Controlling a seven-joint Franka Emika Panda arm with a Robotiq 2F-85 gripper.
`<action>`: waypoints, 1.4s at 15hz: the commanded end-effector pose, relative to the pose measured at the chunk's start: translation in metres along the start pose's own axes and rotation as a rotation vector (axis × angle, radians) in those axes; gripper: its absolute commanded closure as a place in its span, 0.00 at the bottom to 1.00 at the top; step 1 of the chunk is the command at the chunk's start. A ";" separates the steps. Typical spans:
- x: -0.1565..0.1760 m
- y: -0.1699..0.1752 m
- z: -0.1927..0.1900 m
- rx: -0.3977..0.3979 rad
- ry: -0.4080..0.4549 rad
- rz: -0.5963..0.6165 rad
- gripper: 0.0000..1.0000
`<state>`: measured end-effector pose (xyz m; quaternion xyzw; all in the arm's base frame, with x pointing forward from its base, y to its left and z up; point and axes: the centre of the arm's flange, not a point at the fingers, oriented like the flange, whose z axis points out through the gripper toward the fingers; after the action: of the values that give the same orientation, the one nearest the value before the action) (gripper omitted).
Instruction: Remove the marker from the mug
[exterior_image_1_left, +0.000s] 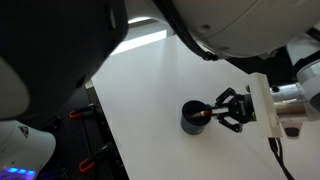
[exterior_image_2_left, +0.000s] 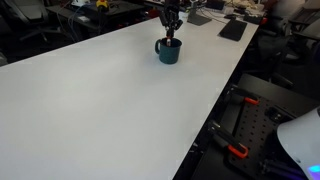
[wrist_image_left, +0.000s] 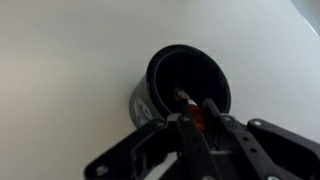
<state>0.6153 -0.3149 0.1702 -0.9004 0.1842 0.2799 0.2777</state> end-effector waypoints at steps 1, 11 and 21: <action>0.007 -0.002 -0.007 0.018 -0.005 0.010 0.95; -0.041 -0.041 -0.027 -0.061 0.128 -0.071 0.95; -0.087 -0.067 -0.059 -0.097 0.250 -0.108 0.95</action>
<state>0.6316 -0.2990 0.2713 -0.9420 0.1613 0.1772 0.2351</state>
